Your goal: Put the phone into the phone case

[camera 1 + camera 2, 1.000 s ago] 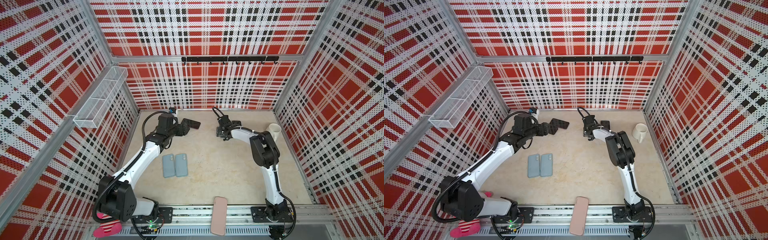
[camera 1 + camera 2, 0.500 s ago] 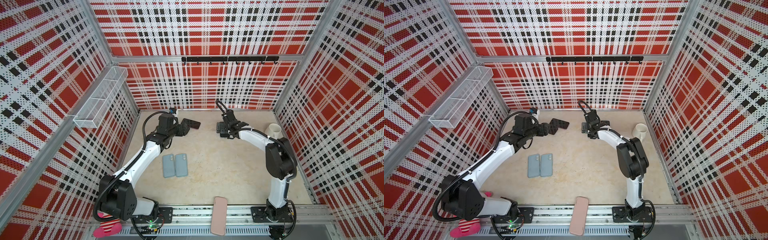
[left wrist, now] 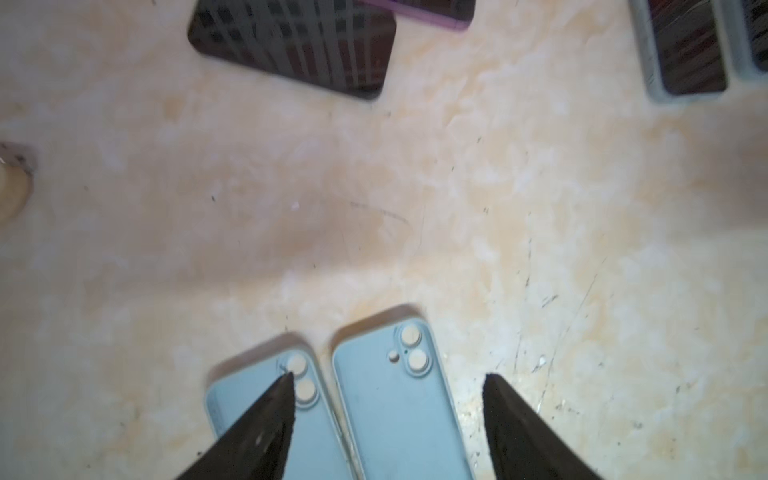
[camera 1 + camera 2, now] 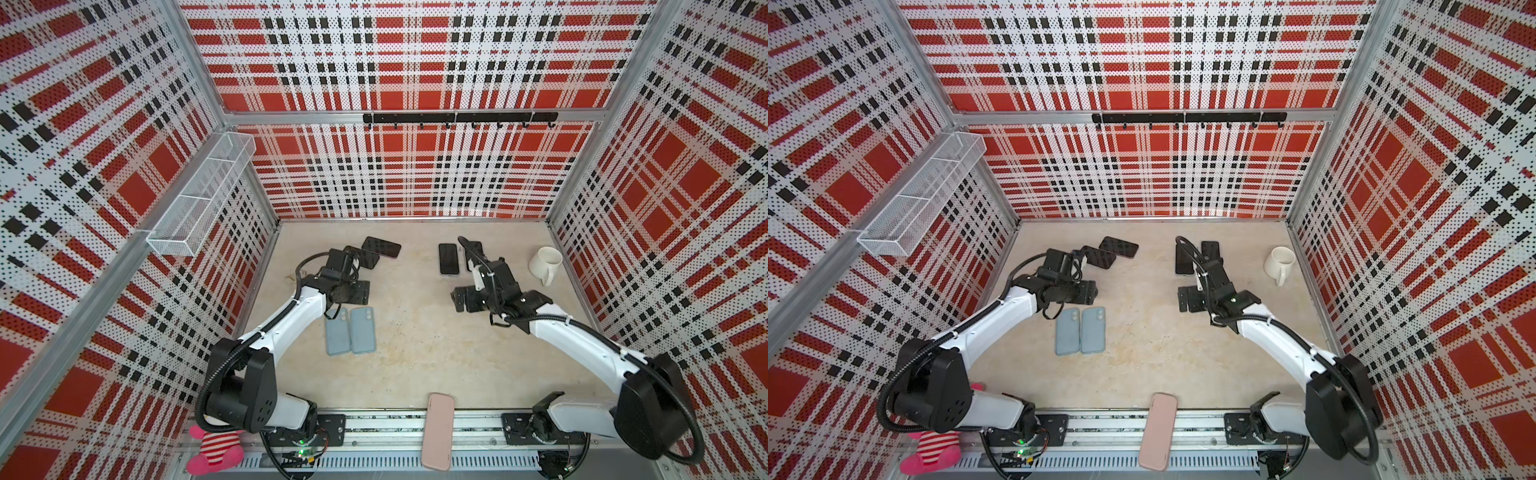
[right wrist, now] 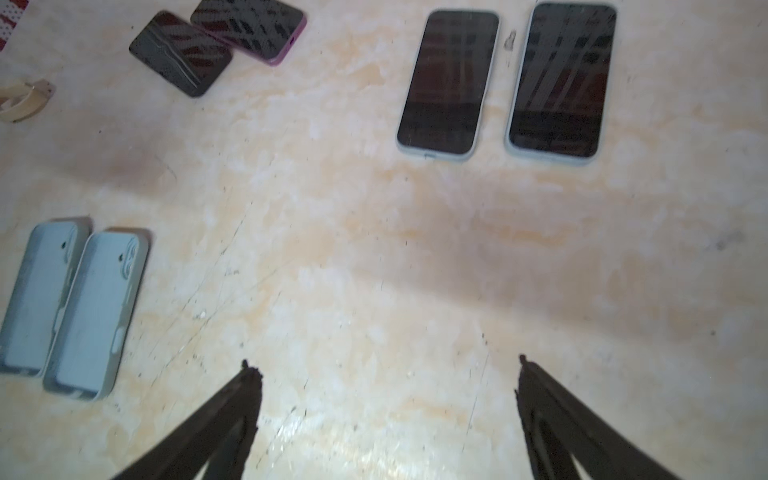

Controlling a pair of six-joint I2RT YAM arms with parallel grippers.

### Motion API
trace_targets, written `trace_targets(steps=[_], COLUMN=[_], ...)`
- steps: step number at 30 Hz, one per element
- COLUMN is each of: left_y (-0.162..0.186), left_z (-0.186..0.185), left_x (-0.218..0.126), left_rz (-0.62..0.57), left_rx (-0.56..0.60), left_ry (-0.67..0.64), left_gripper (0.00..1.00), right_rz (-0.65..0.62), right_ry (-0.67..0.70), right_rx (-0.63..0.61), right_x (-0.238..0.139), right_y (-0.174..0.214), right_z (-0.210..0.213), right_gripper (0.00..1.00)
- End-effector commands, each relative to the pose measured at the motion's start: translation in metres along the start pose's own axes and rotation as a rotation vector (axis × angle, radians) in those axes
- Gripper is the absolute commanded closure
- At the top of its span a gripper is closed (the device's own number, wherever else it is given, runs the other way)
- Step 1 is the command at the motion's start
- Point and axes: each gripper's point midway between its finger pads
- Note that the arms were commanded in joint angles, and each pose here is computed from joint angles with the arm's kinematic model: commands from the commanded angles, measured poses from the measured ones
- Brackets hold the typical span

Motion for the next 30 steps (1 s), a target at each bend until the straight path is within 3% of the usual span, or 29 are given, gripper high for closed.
trace_targets(steps=[1, 5, 10, 30], left_y=[0.017, 0.021, 0.027, 0.068], left_z=[-0.004, -0.004, -0.001, -0.044], left_x=[-0.002, 0.009, 0.029, 0.063], left_rz=[0.083, 0.124, 0.199, 0.302], left_rx=[0.020, 0.011, 0.008, -0.052], left_ry=[-0.052, -0.043, -0.050, -0.025], left_gripper=[0.26, 0.26, 0.27, 0.64], right_rz=[0.054, 0.122, 0.141, 0.093], right_ry=[-0.060, -0.118, -0.125, -0.049], right_rx=[0.012, 0.074, 0.075, 0.056], right_x=[-0.006, 0.001, 0.004, 0.006], right_y=[0.020, 0.040, 0.044, 0.050], right_z=[0.001, -0.002, -0.004, -0.043], right_gripper=[0.07, 0.13, 0.14, 0.10])
Point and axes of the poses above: each gripper's point midway between its finger pads, its own x axis out along the fingers, its own z axis along the line the jaws close on, y = z × x, and after that the axes turned 14 degrees about x, right-handed
